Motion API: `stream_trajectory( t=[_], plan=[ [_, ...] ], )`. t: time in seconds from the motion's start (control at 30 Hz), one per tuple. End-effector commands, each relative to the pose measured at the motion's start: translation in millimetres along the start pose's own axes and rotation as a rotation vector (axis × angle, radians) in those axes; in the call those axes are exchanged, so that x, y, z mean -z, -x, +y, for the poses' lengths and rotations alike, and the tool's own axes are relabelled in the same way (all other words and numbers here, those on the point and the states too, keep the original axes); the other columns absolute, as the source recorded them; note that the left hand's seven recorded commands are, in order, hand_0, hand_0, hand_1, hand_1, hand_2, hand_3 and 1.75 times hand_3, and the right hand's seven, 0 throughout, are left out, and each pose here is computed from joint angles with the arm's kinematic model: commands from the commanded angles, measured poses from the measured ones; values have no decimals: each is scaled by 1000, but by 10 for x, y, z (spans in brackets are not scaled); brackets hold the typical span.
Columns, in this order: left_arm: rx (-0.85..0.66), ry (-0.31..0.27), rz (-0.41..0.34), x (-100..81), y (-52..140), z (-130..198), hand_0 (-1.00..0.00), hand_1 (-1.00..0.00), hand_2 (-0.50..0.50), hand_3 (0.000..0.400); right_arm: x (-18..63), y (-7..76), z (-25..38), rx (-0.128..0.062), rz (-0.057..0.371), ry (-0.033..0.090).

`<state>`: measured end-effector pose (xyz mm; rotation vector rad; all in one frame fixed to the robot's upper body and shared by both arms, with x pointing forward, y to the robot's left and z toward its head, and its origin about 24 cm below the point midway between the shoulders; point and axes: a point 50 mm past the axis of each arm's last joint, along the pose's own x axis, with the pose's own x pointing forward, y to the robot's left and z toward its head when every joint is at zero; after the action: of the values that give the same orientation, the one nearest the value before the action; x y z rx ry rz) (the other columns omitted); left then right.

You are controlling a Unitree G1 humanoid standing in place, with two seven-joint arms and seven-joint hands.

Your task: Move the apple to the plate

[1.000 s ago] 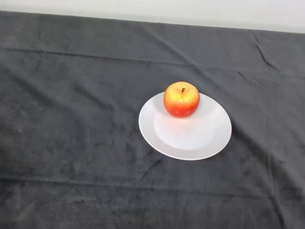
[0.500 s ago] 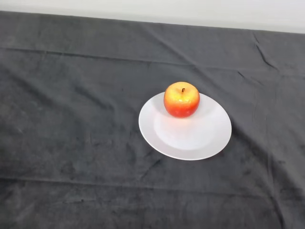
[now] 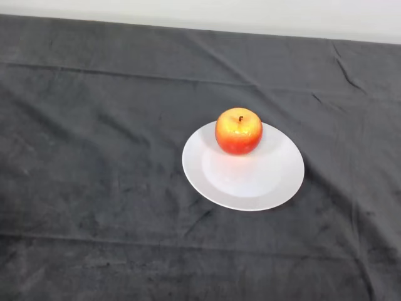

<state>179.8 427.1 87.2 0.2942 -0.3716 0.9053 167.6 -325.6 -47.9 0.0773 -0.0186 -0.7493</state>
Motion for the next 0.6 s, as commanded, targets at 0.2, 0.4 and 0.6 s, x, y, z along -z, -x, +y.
stream_trajectory(
  t=[0.2,0.4,0.6],
  plan=[
    [-39,28,-21,-41,-74,-5,0,0,0,0,674,973,-53,42,420,-44],
    [-37,29,-24,-40,-65,-32,0,0,0,0,674,973,-53,42,420,-44],
    [-34,30,-25,-38,-58,-33,0,0,0,0,674,973,-53,42,420,-44]
  ],
)
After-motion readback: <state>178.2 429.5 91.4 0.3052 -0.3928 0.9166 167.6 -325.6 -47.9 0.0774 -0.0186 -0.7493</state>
